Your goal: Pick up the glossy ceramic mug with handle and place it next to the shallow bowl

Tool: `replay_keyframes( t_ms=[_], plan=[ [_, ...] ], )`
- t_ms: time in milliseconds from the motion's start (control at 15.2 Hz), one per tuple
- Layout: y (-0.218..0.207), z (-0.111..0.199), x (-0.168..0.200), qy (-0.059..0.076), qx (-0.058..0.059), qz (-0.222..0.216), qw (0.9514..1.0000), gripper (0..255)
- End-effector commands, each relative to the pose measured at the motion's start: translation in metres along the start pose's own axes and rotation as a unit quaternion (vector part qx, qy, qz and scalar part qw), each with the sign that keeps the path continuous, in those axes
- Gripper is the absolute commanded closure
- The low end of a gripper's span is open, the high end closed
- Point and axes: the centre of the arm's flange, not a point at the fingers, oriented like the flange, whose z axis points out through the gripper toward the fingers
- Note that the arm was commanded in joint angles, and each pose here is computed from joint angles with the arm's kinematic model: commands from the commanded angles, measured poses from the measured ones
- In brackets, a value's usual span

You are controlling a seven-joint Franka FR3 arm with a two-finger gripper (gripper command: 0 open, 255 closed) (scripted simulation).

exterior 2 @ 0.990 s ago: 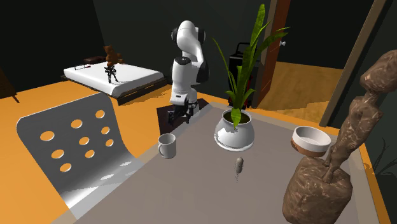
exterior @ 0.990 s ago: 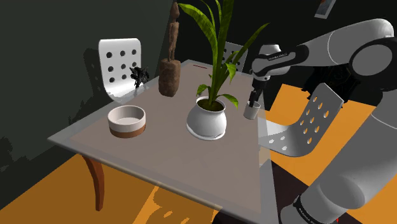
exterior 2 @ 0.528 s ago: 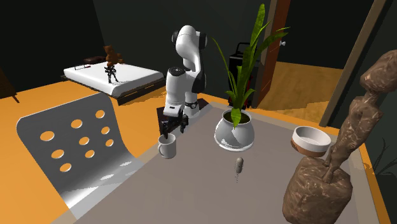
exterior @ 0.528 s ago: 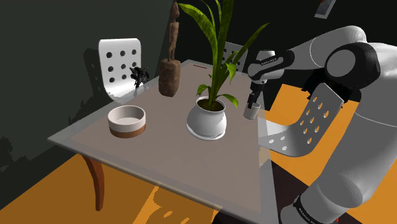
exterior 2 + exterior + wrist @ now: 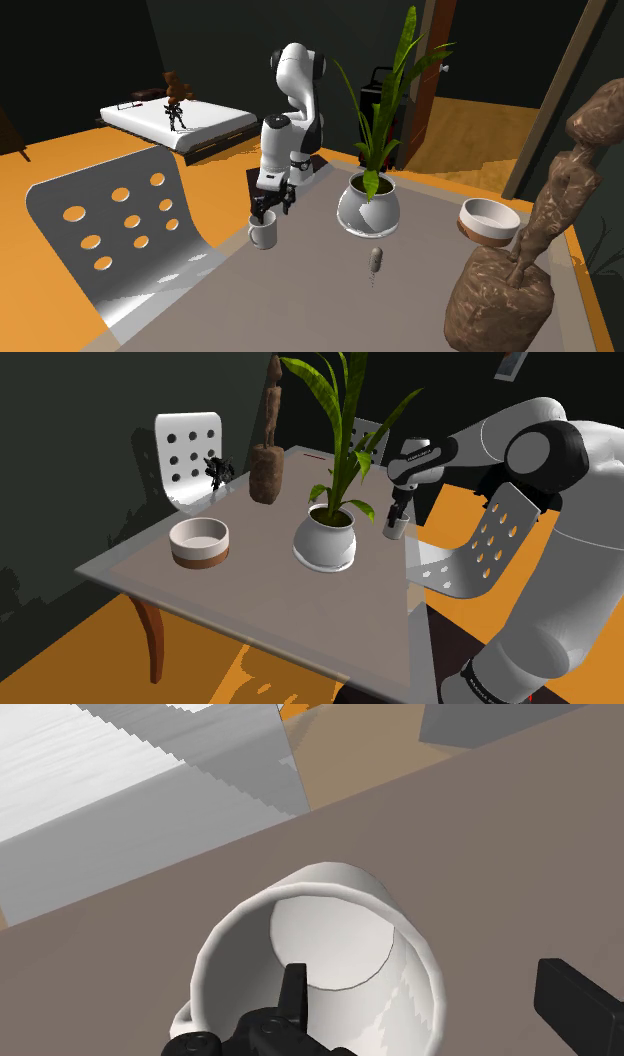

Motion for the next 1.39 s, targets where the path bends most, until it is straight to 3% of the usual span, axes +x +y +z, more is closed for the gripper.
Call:
replay_keyframes(
  t_ms=[0,132,198,792,1320],
  plan=[
    [0.0,0.0,0.0,0.0,0.0,0.0,1.0,0],
    [0.0,0.0,0.0,0.0,0.0,0.0,1.0,0],
    [0.0,0.0,0.0,0.0,0.0,0.0,1.0,255],
    [0.0,0.0,0.0,0.0,0.0,0.0,1.0,255],
    [0.003,-0.042,-0.003,0.0,0.0,0.0,1.0,255]
  ],
)
